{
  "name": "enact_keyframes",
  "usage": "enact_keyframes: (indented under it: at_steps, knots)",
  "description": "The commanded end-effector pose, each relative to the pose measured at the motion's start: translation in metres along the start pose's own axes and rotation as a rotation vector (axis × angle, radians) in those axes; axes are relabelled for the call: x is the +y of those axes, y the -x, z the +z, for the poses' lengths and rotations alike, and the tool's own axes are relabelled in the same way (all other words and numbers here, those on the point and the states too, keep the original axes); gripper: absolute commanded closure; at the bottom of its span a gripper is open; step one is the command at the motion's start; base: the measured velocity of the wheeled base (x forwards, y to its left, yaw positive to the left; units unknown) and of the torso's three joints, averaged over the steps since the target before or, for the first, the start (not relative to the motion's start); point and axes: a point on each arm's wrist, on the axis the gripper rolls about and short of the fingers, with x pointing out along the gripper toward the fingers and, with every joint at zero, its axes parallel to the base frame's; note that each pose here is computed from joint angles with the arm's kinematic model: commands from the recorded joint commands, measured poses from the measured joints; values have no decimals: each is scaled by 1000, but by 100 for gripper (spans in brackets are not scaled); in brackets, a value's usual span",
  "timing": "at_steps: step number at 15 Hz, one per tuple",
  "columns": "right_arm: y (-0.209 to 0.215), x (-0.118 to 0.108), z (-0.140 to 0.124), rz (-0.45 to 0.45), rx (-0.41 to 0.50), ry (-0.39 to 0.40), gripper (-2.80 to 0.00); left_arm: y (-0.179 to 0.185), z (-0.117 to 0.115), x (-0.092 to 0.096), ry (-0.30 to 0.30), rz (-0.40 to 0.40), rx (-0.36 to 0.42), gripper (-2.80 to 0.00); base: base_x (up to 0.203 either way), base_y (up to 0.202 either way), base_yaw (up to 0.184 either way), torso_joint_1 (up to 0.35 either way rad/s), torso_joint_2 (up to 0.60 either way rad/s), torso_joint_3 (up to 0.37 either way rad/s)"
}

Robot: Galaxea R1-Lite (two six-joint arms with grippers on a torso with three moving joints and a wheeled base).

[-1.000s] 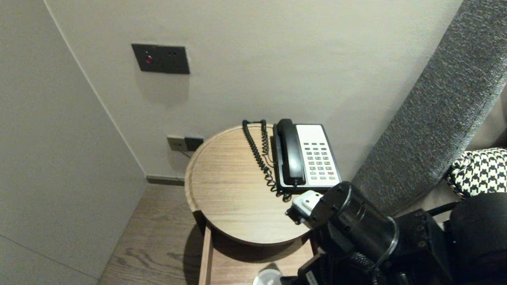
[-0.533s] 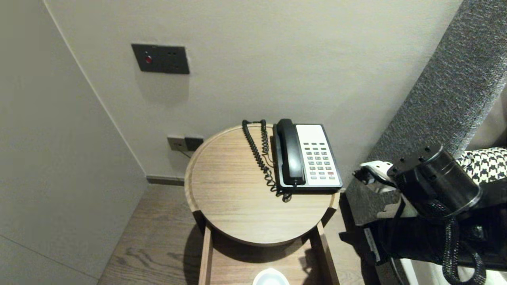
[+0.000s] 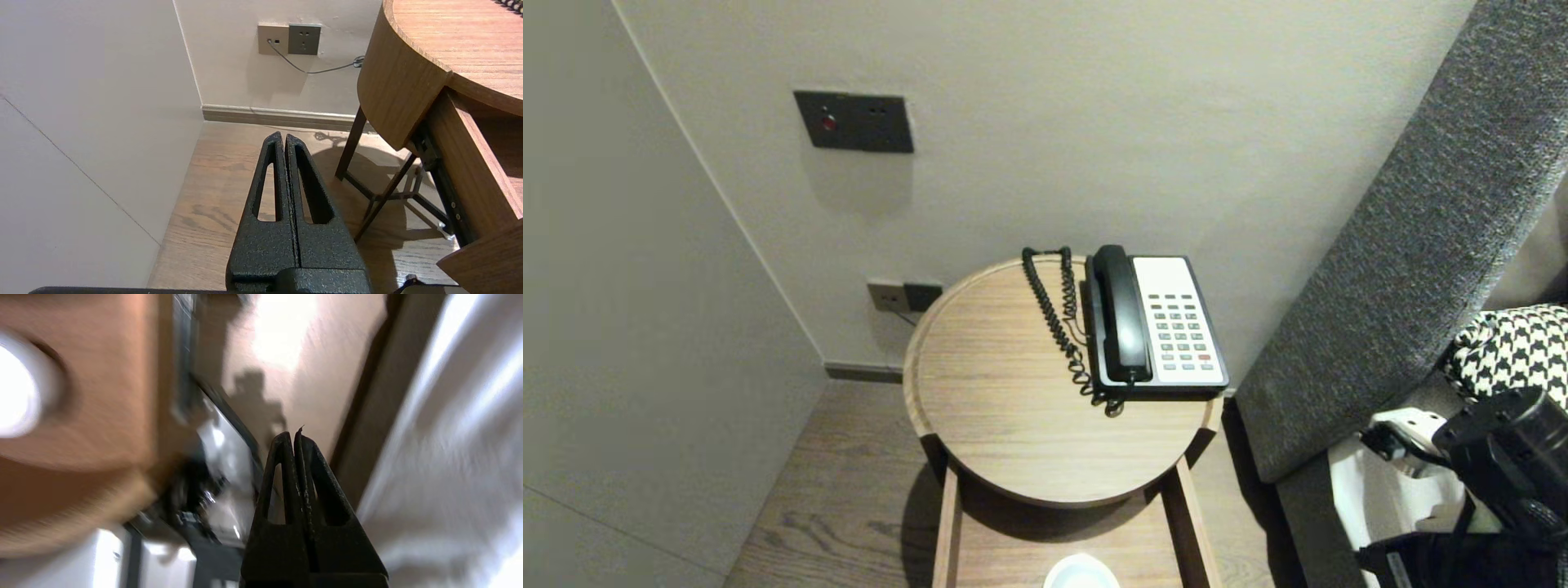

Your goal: Close the nightstand drawer

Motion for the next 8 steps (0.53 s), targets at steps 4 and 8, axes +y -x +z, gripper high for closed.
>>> enact_keyframes:
  at_steps: [4,8]
  knots:
    - [-13,-8,-45,-6,171,54,0,0,0,0,0,1,-2,0,0,0,0,0,0,0]
    - [-28,-1,-47,23,277,91,0,0,0,0,0,1,-2,0,0,0,0,0,0,0]
